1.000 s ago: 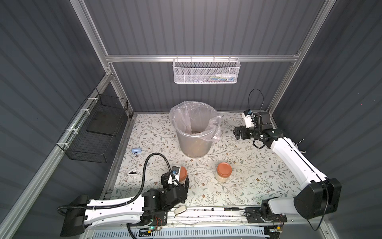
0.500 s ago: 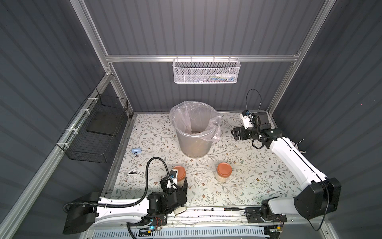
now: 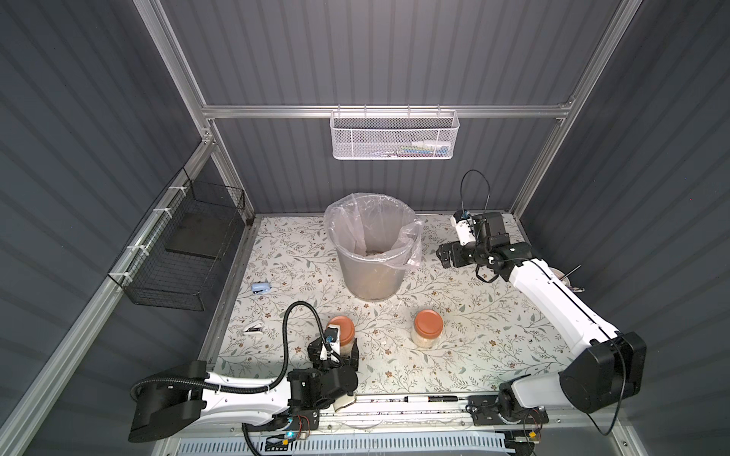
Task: Empty expired oatmeal from jars
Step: Pick up the jar from the center of the board.
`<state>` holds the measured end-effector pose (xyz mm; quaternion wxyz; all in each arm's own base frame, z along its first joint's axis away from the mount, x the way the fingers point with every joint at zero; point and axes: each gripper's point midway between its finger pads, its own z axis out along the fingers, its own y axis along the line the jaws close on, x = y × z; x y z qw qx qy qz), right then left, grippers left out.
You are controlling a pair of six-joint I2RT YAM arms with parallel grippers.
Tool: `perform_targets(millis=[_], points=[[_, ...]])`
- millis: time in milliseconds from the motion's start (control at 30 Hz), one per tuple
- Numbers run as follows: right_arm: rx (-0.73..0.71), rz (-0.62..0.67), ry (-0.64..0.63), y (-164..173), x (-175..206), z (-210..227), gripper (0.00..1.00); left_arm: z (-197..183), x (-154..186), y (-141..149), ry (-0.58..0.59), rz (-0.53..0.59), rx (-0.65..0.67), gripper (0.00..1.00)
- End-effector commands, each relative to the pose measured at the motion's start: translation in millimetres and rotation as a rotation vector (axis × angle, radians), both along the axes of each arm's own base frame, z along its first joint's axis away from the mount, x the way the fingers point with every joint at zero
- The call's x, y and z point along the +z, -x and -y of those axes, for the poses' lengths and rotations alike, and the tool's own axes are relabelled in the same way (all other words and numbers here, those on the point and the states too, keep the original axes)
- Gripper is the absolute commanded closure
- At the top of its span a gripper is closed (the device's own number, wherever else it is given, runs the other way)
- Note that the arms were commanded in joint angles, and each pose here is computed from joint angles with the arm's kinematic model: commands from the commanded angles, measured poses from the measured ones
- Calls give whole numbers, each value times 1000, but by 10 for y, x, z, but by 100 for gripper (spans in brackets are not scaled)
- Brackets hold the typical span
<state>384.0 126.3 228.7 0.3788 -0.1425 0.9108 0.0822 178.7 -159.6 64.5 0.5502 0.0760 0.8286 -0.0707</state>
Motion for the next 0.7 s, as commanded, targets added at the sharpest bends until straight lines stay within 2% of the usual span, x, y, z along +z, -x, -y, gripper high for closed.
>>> perform_targets(millis=[0,133,300,400,667], points=[[-4,-6,12,29,-26,1,1,-25,40,-34,-5,41,28,0],[-6,-8,14,55,-43,11,1,-1,30,-44,-9,57,18,4],[-1,-5,22,91,-61,26,1,17,66,-57,-15,75,8,29],[4,-11,27,104,-146,28,1,61,109,-67,-25,96,-10,40],[11,-20,19,157,-196,-13,1,356,464,-69,-71,161,-134,57]])
